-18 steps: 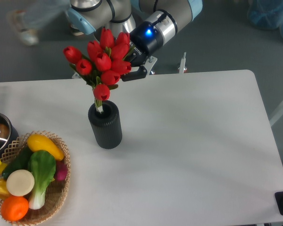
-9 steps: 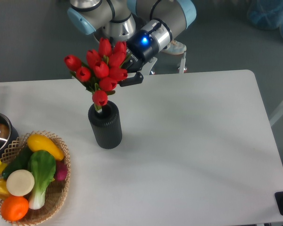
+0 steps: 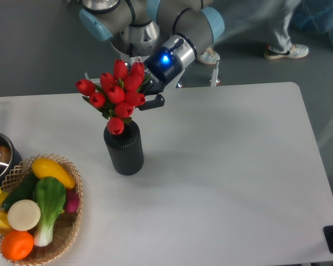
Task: Insert the flowers into the vase
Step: 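Lower the tulip stems down into the black vase opening, then open the gripper to release the tulips in the vase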
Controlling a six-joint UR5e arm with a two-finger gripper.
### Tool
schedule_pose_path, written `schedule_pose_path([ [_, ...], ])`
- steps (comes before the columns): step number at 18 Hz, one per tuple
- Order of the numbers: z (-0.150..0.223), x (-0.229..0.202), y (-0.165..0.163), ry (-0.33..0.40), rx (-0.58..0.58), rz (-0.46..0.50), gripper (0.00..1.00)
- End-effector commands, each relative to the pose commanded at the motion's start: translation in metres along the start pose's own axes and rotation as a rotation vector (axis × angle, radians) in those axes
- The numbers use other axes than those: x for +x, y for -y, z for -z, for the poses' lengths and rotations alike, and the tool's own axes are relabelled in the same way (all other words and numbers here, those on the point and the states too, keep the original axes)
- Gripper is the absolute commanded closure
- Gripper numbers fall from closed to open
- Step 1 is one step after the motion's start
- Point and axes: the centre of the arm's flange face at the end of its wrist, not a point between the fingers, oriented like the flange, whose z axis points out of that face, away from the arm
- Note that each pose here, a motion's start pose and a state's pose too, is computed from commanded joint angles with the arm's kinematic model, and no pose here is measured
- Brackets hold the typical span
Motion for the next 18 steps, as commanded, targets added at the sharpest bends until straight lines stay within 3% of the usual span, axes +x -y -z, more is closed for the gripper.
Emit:
schedule_pose_path([
  [3,-0.002,-0.009,-0.013,0.0,-0.028,-0.005,0.87],
  [7,-0.003,-0.011,-0.019,0.003,-0.056,-0.006,0.64],
  [10,-0.004,-0.014,-0.024,0.004,-0.073,0.003,0.31],
  [11,-0.004,-0.014,-0.024,0.004,-0.073,0.003,0.11],
  [12,-0.004,-0.015,-0.025,0.004,-0.073,0.006,0.0],
  [18,-0.001,-0.014,-0.02,0.014,-0.083,0.002,0.0],
])
